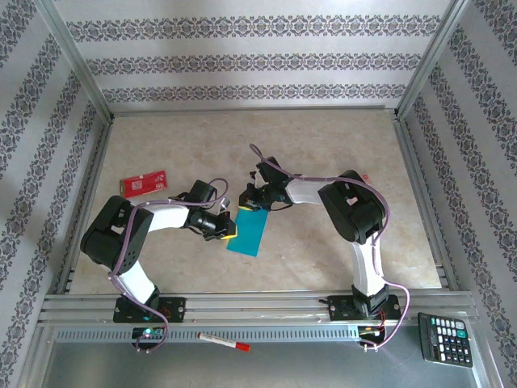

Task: Fold a paper plane with a square sheet of paper (pick it up from the middle)
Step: First fold in half a square sheet of paper at the center of the table, then fold the triangle a second time at the center of the table.

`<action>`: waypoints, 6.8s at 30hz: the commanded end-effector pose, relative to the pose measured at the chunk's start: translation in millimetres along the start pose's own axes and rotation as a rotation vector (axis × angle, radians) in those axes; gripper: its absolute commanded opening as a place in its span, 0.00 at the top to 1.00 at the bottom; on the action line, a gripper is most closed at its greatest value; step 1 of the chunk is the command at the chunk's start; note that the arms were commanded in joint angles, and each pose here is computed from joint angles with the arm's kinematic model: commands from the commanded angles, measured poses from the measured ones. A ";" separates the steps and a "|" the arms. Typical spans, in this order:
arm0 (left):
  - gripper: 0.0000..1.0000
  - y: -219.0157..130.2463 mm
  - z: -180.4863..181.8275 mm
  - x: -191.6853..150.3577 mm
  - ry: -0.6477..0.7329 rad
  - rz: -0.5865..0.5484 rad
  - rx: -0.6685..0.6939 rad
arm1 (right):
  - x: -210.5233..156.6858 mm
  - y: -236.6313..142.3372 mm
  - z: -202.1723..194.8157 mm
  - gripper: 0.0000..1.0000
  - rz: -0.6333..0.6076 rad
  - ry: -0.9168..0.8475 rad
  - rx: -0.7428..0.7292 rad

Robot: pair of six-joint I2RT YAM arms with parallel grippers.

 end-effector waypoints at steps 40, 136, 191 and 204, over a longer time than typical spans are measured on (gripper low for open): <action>1.00 6.5 -17.7 59.9 -0.069 -0.020 -0.031 | -18.7 15.3 -51.9 1.00 0.064 0.044 -0.118; 0.73 -11.2 -56.1 22.3 0.089 -0.148 -0.046 | -61.1 -127.9 -13.3 0.59 -0.115 -0.123 -0.296; 0.99 23.4 -2.9 21.9 0.022 -0.085 0.156 | -139.2 -49.7 25.7 0.54 -0.026 -0.133 -0.202; 0.98 23.5 -1.5 21.6 0.022 -0.088 0.166 | -134.7 -57.7 33.2 0.51 -0.061 -0.168 -0.117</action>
Point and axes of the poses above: each hand's point on the last joint's axis, 136 mm out from that joint toward the fingers, its own y axis out along the fingers, its own z axis along the line the jaws close on, x = y × z, the point moved 9 cm from there along -y, back along the fingers, and after that the axes turned 13 degrees about -y, right-handed, at the moved point
